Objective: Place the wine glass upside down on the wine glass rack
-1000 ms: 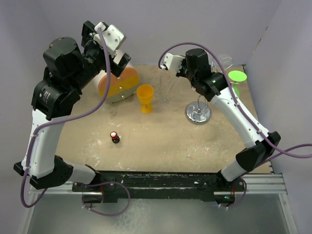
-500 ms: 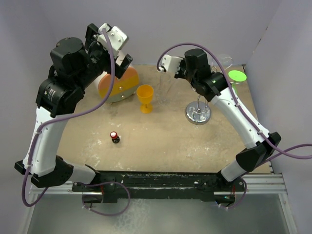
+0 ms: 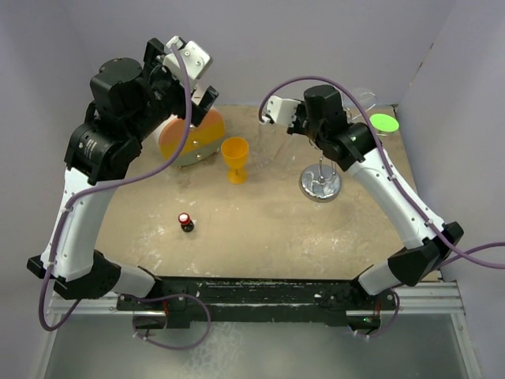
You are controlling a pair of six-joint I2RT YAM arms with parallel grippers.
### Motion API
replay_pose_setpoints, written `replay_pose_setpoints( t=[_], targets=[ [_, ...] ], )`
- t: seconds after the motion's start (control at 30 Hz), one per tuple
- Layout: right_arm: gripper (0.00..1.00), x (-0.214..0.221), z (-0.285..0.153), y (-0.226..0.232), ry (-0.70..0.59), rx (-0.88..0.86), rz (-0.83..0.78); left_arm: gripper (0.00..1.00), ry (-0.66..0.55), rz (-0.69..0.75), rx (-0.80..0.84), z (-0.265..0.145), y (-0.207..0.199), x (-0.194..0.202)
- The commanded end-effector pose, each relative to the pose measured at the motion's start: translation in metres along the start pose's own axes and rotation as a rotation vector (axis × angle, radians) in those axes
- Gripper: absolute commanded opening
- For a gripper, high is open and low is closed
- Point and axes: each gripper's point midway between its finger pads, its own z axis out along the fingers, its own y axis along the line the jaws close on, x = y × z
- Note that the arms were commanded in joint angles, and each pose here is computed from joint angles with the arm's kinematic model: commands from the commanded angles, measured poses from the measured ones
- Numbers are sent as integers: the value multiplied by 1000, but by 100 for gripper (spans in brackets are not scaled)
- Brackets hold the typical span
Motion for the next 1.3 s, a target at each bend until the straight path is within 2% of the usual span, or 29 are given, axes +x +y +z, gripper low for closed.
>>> replay_pose_setpoints(
  t=[0.0,0.17,0.5,1.27],
  targets=[
    [0,0,-14,-12,-7,55,14,99,-42,-41,-15,-2,6,-12],
    [1,6,-12,-9,22,60,9,99,-44,-43,-13,-2,6,-12],
    [16,11,-10,-6,46,54,3,99,-38,-40,-14,-3,7,-10],
    [39,33,-22,-14,92,96,12,99,0,-13,-25,9,8,2]
  ],
)
